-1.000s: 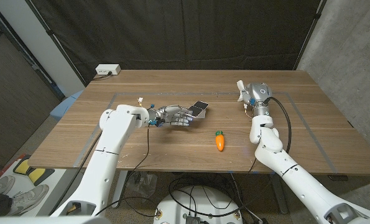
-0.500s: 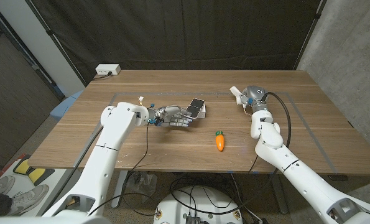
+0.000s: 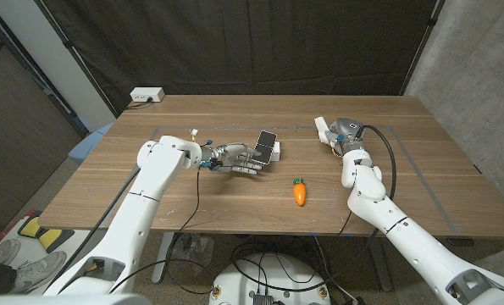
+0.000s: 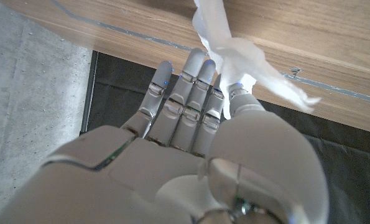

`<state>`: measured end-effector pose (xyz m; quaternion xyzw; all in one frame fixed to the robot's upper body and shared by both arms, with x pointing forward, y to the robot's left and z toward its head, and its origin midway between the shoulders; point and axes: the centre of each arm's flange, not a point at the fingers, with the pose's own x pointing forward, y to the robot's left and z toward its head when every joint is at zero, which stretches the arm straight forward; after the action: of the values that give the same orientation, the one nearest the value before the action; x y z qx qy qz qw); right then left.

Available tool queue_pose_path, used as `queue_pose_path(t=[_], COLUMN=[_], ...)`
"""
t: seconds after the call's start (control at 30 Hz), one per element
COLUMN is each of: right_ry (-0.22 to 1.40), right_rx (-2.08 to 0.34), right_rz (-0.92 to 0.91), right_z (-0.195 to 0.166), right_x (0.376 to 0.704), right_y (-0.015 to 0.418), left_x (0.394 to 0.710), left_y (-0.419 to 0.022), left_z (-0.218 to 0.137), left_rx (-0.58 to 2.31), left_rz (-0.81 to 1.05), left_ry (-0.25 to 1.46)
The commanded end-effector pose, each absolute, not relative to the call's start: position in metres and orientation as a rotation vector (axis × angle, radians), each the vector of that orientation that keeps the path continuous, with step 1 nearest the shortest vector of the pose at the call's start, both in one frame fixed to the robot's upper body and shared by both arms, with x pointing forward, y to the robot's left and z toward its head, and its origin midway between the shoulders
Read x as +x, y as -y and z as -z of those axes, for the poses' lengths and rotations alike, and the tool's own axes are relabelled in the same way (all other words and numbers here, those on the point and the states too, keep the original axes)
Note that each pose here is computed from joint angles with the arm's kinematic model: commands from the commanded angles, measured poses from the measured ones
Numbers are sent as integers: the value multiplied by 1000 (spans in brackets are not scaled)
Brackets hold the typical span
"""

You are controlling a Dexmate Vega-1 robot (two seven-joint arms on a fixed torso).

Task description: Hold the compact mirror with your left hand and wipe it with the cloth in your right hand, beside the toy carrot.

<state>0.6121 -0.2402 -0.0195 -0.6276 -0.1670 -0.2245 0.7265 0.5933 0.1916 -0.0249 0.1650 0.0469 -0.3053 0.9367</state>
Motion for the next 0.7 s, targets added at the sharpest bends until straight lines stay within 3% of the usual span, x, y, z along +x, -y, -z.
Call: queue_pose_path(t=[0.03,0.7], right_ry=[367,418], right_rx=[-1371,-1338], right_rz=[479,461], right_z=[21,22], right_x=[613,611], right_y=[242,244], left_x=[595,594], left_y=[-190,-187], left_z=[20,1], left_rx=[366,410], left_rz=[705,895], left_ry=[-70,30])
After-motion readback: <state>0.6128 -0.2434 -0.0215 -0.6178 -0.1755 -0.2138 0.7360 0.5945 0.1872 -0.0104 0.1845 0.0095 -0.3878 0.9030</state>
